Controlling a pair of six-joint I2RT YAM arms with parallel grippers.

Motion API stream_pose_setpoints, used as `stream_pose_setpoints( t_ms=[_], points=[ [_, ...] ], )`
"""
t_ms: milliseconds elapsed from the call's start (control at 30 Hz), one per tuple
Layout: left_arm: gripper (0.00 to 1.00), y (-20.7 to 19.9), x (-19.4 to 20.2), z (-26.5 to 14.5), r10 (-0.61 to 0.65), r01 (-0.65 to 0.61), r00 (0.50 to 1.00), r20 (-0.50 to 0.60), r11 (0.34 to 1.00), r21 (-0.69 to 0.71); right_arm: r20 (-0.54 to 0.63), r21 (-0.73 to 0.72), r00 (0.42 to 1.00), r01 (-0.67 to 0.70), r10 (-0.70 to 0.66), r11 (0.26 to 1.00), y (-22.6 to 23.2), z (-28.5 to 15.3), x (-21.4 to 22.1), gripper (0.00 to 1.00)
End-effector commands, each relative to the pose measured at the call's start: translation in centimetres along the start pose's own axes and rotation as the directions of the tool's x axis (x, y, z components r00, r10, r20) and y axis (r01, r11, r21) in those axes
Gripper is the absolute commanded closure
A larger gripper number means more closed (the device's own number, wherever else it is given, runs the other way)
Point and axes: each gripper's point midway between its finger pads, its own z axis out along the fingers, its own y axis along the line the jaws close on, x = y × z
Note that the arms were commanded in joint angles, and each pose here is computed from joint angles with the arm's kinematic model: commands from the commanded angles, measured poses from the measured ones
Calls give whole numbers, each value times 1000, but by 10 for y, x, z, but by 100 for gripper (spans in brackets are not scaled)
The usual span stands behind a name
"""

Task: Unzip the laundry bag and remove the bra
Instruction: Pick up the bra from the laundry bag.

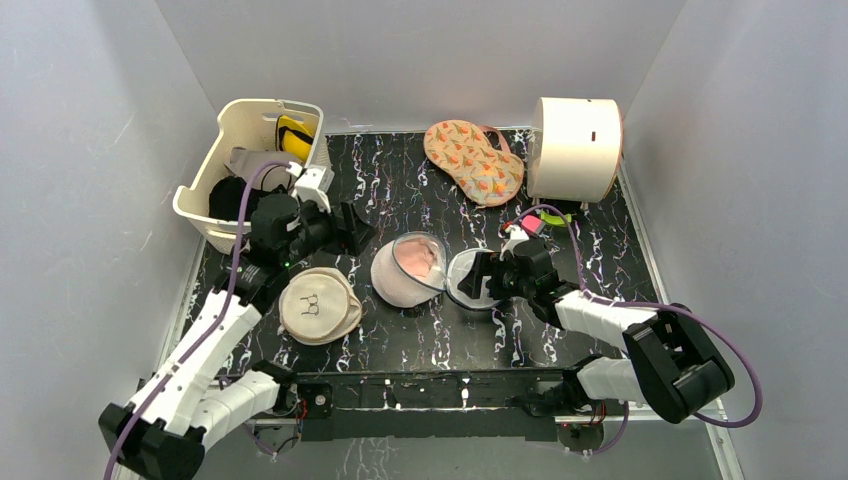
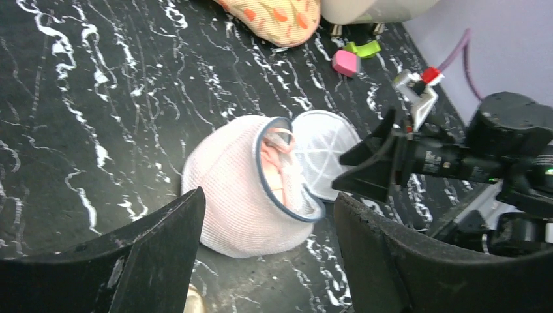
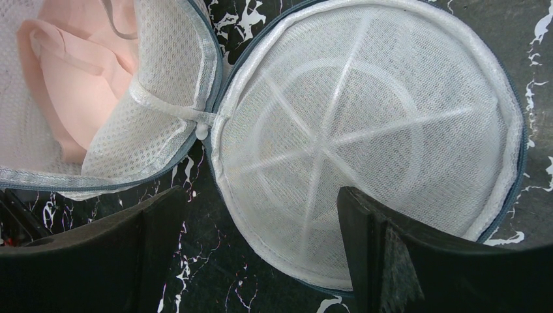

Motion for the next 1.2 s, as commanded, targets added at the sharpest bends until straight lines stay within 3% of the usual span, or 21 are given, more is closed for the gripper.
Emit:
stream_pose_setpoints(
  t_ms=[0, 167, 233, 267, 367, 400, 500, 733, 1000, 1167],
  points=[
    [32, -28, 16, 14, -61, 63, 996, -65, 998, 23, -4, -4, 1000, 7, -7, 1000, -1, -3, 4, 15],
    [34, -54, 32, 51, 109, -139, 981, -162, 972, -190, 20, -16, 1000, 14, -14, 1000, 2, -6, -1, 15],
    [35, -71, 45, 67, 181, -226, 960, -215, 952, -207, 42, -18, 999, 18, -17, 1000, 4, -8, -7, 15],
    [39, -77, 54, 77, 192, -245, 950, -248, 947, -206, 25, -3, 1000, 9, -9, 1000, -2, -10, 5, 15],
    [63, -86, 75, 102, 164, -234, 936, -312, 951, -204, 41, 27, 999, -6, 5, 1000, -8, -10, 3, 15],
    [66, -89, 81, 109, 150, -221, 936, -320, 955, -200, 40, 38, 999, -12, 10, 999, -9, -10, 3, 15],
    [66, -92, 91, 126, 118, -189, 941, -316, 960, -204, 13, 59, 1000, -27, 26, 998, -13, -10, 8, 15],
    [52, -64, 117, 143, 108, -237, 925, -363, 913, -333, 56, 47, 998, -23, 21, 999, -4, -17, -8, 15],
    [57, -41, 125, 161, 89, -254, 926, -367, 867, -429, -1, 82, 1000, -23, 23, 996, -17, -13, 12, 15],
    [61, -31, 123, 167, 81, -241, 932, -353, 866, -438, 22, 69, 1000, -16, 15, 998, -10, -10, -3, 15]
  ],
)
